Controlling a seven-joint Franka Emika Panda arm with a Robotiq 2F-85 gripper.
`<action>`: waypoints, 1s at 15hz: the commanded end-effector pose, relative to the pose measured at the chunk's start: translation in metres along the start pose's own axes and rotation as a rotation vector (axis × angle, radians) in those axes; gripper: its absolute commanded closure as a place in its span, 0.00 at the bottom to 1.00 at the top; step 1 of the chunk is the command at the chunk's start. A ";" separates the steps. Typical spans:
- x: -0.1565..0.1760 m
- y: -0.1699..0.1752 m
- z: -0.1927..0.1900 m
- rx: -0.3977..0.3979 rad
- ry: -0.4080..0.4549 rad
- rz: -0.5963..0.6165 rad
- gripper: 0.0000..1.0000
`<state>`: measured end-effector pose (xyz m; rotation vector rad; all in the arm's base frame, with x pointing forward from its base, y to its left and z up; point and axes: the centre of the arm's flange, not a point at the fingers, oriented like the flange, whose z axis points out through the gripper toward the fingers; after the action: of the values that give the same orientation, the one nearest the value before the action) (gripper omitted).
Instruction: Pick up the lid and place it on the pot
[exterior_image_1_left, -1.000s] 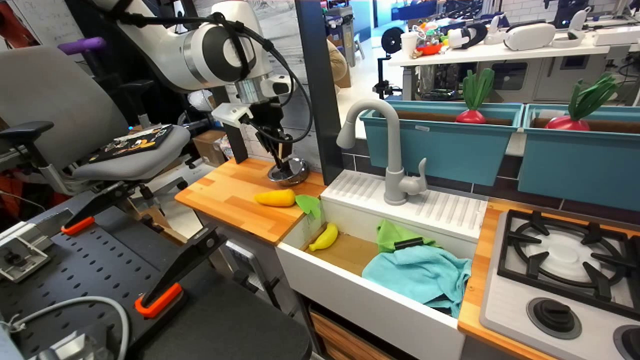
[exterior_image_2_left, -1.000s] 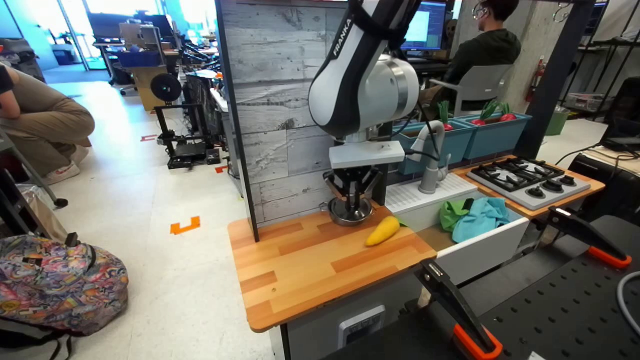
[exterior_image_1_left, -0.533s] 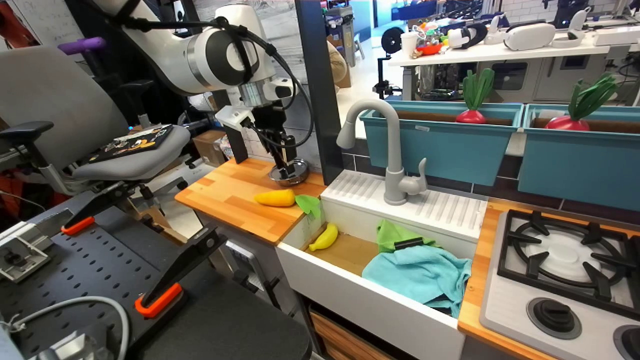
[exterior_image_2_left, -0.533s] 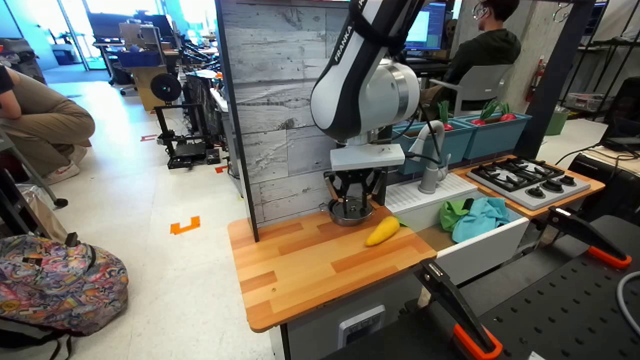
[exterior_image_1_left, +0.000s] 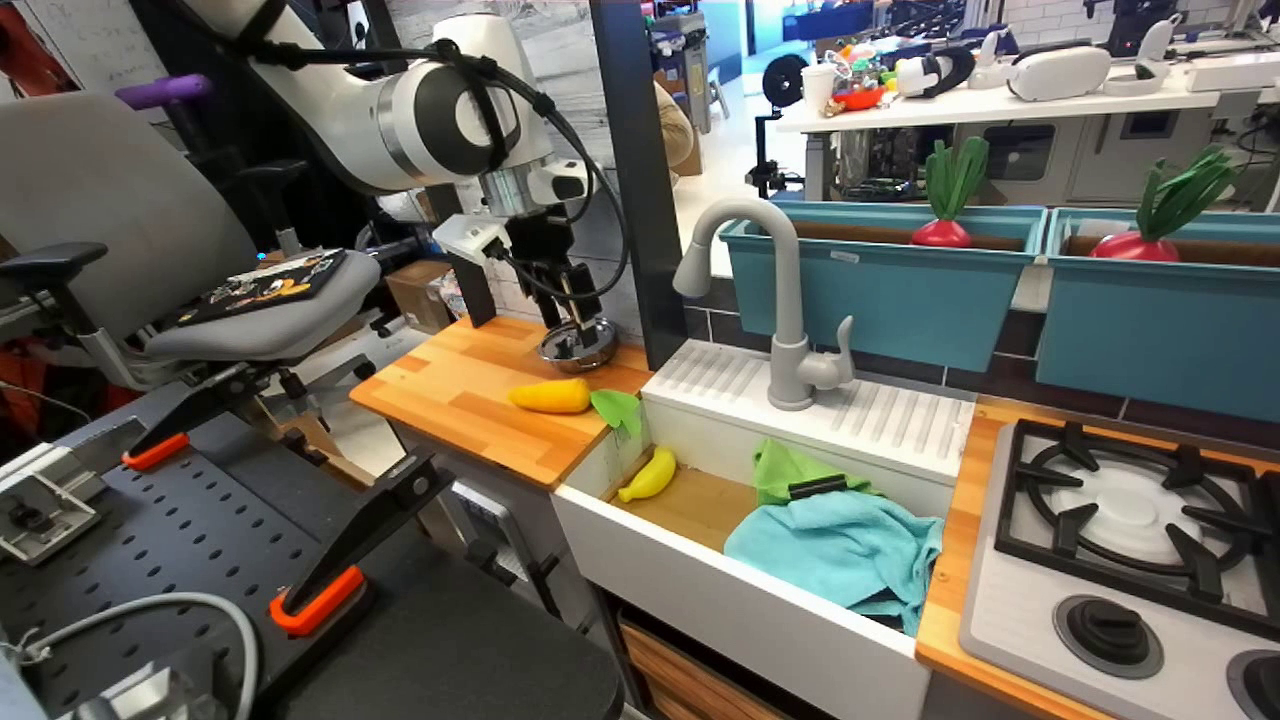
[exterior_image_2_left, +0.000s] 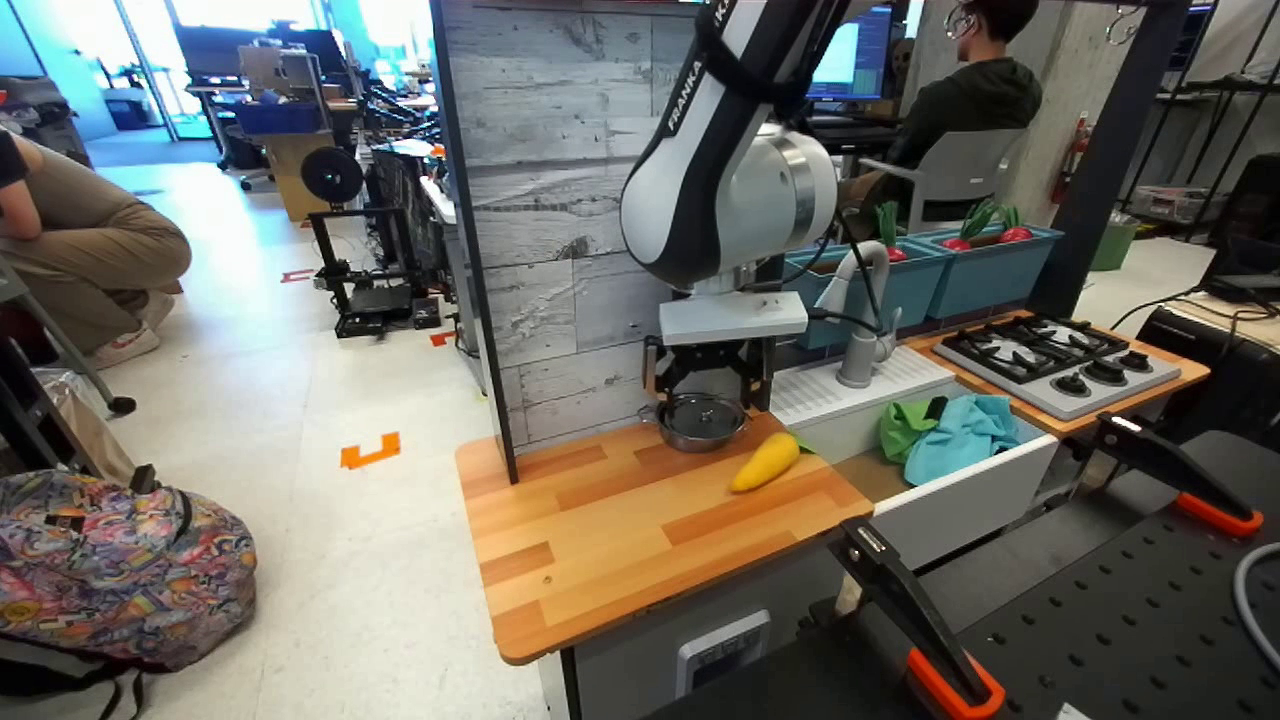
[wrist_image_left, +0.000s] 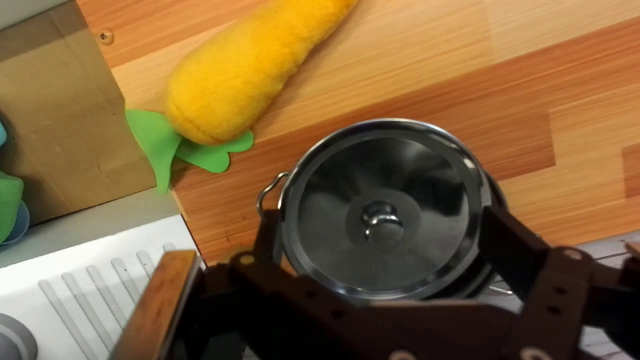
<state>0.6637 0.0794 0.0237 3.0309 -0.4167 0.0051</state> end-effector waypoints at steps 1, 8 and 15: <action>-0.007 -0.005 -0.007 0.002 0.025 -0.010 0.00; -0.059 -0.003 -0.042 -0.030 -0.007 -0.127 0.00; -0.087 -0.008 -0.054 -0.117 -0.038 -0.246 0.00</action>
<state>0.5818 0.1148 0.0760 2.9463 -0.0403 -0.0893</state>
